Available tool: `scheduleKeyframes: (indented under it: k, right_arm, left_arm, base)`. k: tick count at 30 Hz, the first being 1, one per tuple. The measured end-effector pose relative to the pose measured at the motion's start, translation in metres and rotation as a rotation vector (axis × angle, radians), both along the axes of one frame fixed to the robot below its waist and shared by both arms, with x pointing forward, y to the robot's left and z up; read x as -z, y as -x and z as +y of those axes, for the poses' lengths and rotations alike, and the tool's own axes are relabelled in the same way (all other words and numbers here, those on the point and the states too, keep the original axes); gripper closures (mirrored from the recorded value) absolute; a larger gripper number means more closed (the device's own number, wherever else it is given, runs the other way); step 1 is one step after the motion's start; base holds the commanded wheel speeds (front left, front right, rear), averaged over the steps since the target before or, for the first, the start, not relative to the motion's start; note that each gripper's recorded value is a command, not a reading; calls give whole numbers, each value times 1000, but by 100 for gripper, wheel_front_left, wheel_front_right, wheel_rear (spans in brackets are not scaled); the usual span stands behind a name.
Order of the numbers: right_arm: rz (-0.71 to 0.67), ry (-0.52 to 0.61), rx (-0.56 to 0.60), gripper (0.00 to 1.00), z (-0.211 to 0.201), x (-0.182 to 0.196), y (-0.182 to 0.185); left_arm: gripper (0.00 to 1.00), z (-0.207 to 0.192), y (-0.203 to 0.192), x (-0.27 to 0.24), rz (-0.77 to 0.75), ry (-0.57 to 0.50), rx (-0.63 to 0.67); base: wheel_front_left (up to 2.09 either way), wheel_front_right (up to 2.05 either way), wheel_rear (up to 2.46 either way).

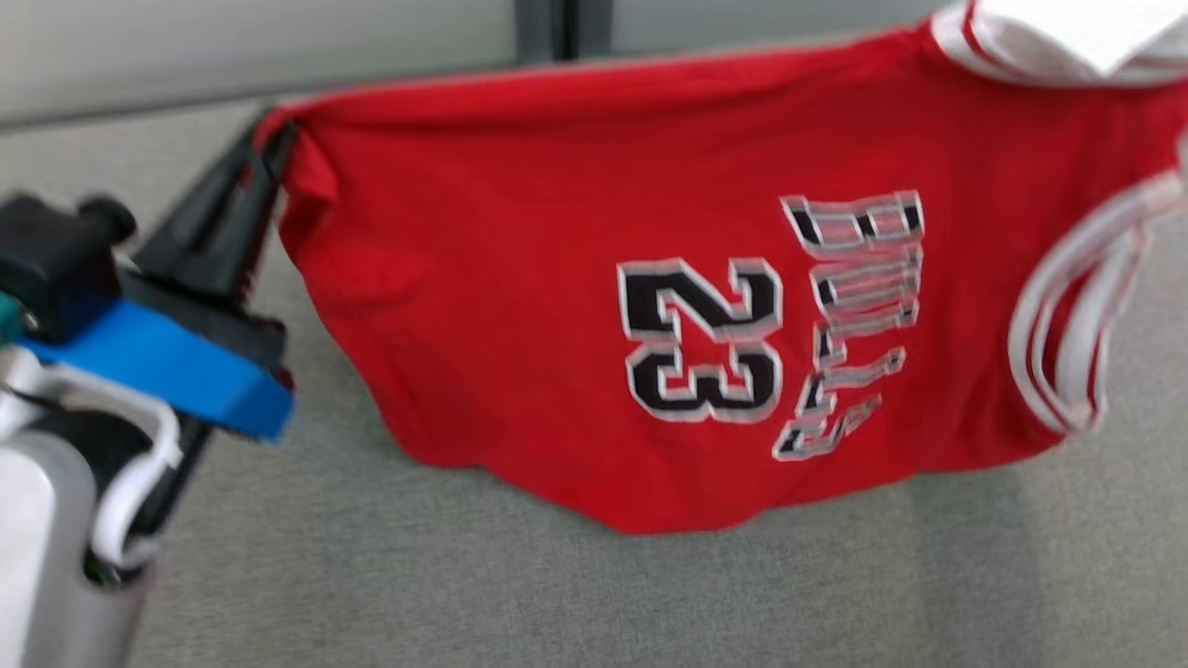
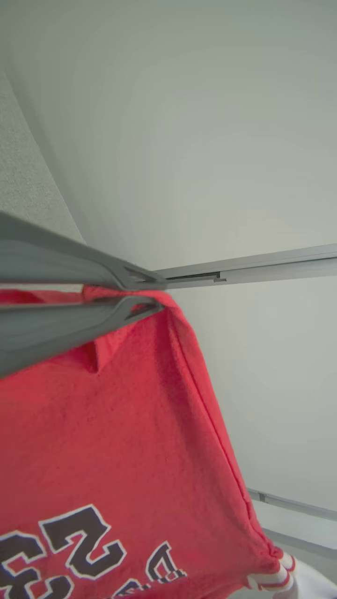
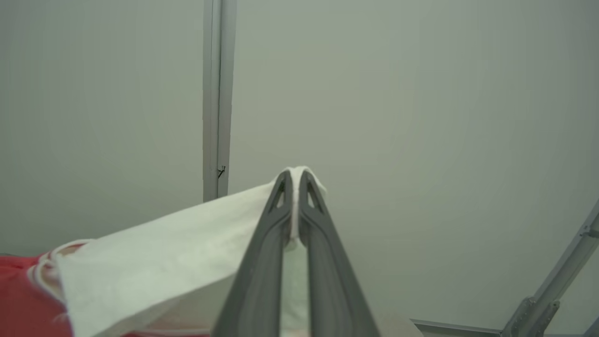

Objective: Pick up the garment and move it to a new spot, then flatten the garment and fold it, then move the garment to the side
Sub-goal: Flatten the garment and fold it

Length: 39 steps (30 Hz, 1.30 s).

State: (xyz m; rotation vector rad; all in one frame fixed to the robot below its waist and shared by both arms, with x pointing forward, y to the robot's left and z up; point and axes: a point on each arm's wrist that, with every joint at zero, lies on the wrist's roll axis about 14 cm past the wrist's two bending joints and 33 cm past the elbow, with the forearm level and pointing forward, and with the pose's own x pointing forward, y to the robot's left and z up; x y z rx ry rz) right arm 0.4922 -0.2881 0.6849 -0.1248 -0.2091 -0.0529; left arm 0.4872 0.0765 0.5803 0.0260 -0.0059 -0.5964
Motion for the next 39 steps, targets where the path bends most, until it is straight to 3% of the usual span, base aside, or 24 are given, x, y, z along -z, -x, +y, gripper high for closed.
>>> scheduleKeyframes:
  k: [4, 9, 14, 19, 22, 26, 32, 35, 39]
  right_arm:
    - [-13, -30, -41, 100, 8, 18, -59]
    - [-220, 11, -82, 100, 28, -14, -116]
    - [-477, 103, -153, 100, 61, -73, -127]
    - [-533, 135, -160, 100, 61, -95, -118]
    - [-413, 98, -147, 100, 49, -51, -123]
    - [-99, 8, -123, 100, 36, 57, -119]
    - [414, -179, -73, 100, 31, 206, -59]
    - [574, -241, -57, 100, 30, 238, -20]
    - [709, -280, -60, 100, 31, 249, 29]
  left_arm:
    - [100, 10, -61, 32, 1, -103, -45]
    - [100, 25, -130, 13, -140, -106, -129]
    - [100, 40, -160, -42, -344, -58, -208]
    - [100, 40, -157, -77, -477, -52, -216]
    - [100, 36, -152, -58, -459, -81, -192]
    - [100, 32, -138, 13, -299, -138, -158]
    - [100, 37, -83, 119, 16, -181, -142]
    - [100, 45, -44, 153, 162, -190, -148]
    - [100, 52, 16, 187, 357, -180, -154]
  base:
    - [0, 0, 0]
    - [0, 0, 0]
    - [0, 0, 0]
    - [0, 0, 0]
    - [0, 0, 0]
    - [0, 0, 0]
    - [0, 0, 0]
    - [0, 0, 0]
    - [0, 0, 0]
